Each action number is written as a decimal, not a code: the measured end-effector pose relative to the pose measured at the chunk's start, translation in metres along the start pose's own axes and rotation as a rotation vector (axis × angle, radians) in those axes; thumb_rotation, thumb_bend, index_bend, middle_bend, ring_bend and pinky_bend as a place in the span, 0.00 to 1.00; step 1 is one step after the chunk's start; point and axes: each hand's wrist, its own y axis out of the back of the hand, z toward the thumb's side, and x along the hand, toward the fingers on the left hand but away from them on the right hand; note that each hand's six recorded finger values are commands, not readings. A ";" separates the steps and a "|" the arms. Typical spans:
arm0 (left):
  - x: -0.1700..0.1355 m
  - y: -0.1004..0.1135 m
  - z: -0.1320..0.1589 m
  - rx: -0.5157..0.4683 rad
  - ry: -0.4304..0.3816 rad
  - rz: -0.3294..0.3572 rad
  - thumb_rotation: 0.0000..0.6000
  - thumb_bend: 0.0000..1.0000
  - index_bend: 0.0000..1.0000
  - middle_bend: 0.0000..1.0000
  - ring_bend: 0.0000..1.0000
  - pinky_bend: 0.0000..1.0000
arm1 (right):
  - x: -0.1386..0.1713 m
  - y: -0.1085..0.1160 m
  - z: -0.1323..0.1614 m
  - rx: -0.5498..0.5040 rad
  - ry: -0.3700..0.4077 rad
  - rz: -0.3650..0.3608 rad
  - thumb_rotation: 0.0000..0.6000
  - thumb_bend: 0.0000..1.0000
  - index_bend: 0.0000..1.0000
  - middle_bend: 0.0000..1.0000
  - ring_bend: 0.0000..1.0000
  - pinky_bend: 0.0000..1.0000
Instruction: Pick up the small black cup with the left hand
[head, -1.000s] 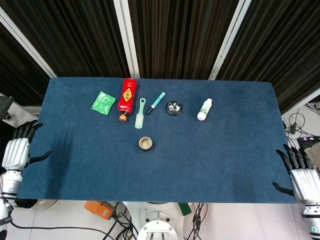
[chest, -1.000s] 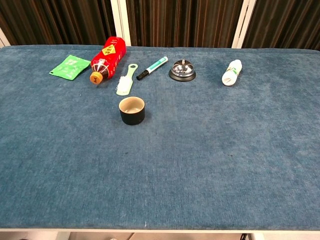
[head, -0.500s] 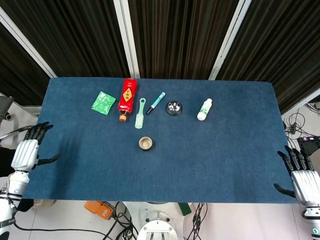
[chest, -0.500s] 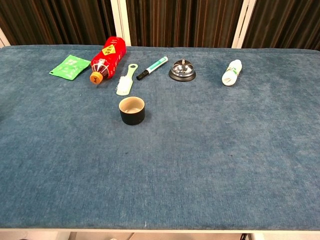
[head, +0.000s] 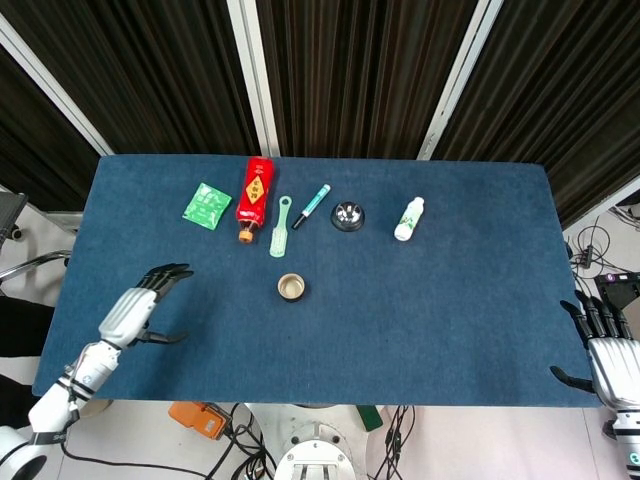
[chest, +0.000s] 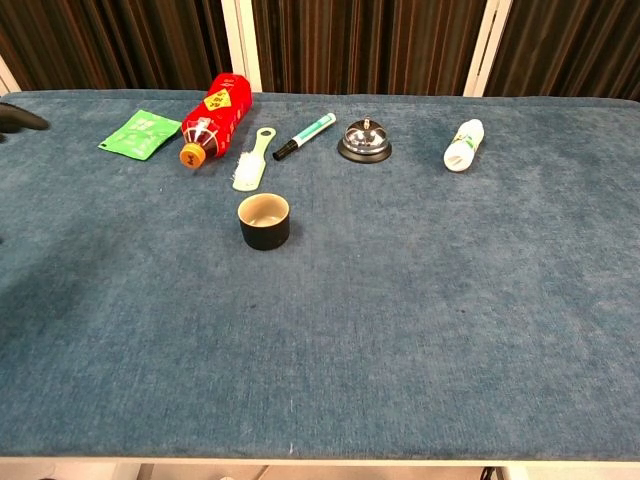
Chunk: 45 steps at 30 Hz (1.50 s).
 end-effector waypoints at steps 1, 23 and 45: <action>0.006 -0.003 0.004 -0.011 -0.011 -0.009 1.00 0.13 0.12 0.06 0.00 0.07 | 0.000 0.000 0.000 -0.001 0.000 0.001 1.00 0.20 0.18 0.06 0.01 0.06; 0.106 -0.070 0.037 -0.084 -0.070 -0.119 1.00 0.13 0.12 0.08 0.00 0.07 | 0.002 0.001 -0.003 -0.021 -0.005 0.015 1.00 0.20 0.19 0.06 0.01 0.06; 0.161 -0.101 0.073 -0.055 -0.076 -0.197 1.00 0.13 0.17 0.19 0.00 0.07 | 0.001 0.001 -0.004 -0.024 -0.002 0.024 1.00 0.20 0.19 0.06 0.01 0.06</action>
